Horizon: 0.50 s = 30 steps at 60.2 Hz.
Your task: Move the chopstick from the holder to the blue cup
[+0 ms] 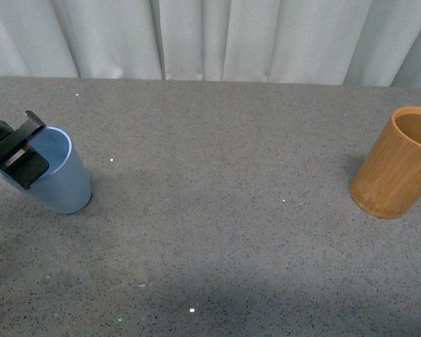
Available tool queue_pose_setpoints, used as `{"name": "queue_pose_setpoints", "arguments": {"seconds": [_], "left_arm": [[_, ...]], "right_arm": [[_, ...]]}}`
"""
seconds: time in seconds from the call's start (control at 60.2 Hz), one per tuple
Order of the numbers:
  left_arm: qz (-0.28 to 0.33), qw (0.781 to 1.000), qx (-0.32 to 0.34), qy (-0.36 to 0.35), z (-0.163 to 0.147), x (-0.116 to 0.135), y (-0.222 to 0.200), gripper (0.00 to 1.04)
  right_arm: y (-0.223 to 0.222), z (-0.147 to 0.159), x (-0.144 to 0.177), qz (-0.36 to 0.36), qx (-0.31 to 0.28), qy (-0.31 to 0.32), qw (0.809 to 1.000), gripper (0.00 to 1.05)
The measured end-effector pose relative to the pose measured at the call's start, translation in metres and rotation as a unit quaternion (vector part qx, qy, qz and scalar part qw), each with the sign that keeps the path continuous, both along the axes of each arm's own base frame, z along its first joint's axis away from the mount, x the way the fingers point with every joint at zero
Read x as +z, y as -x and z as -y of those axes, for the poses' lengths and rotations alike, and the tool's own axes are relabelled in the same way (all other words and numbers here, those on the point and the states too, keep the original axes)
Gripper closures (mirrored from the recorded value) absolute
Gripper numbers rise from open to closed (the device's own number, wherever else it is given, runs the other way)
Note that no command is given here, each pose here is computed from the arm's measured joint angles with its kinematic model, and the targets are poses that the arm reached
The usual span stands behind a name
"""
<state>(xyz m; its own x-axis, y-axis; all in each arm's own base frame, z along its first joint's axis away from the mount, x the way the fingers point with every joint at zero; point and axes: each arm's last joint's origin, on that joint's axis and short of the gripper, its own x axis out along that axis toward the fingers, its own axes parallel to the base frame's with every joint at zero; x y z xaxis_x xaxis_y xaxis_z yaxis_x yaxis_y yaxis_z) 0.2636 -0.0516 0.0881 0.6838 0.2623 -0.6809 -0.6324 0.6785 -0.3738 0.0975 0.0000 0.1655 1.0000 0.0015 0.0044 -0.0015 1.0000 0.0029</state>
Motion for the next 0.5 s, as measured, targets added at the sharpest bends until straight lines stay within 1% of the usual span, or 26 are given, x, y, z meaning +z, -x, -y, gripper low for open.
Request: {"name": "queue_pose_setpoints", "arguments": {"seconds": [0.033,0.1,0.249,0.315,0.498], "left_arm": [[0.0,1.0,-0.002,0.006,0.0005,-0.0005,-0.0002,0.58],[0.003,1.0,-0.003,0.014,0.0015,-0.0011,-0.0006,0.67],[0.015,0.999,-0.007,0.043,0.0036,-0.0012,-0.0026,0.92],[0.018,0.999,-0.009,0.049,0.0039,-0.0011,-0.003,1.01],[0.031,0.998,-0.02,0.058,0.0036,0.002,-0.005,1.01]], "right_arm": [[0.0,0.0,0.0,0.0,0.0,0.0,1.0,0.1],[0.0,0.0,-0.0002,0.0,0.0,0.0,1.0,0.1],[0.0,0.0,0.0,0.0,0.0,0.0,1.0,0.1],[0.0,0.0,0.0,0.0,0.0,0.0,1.0,0.1],[0.0,0.0,0.0,0.0,0.0,0.0,1.0,0.1]]}}
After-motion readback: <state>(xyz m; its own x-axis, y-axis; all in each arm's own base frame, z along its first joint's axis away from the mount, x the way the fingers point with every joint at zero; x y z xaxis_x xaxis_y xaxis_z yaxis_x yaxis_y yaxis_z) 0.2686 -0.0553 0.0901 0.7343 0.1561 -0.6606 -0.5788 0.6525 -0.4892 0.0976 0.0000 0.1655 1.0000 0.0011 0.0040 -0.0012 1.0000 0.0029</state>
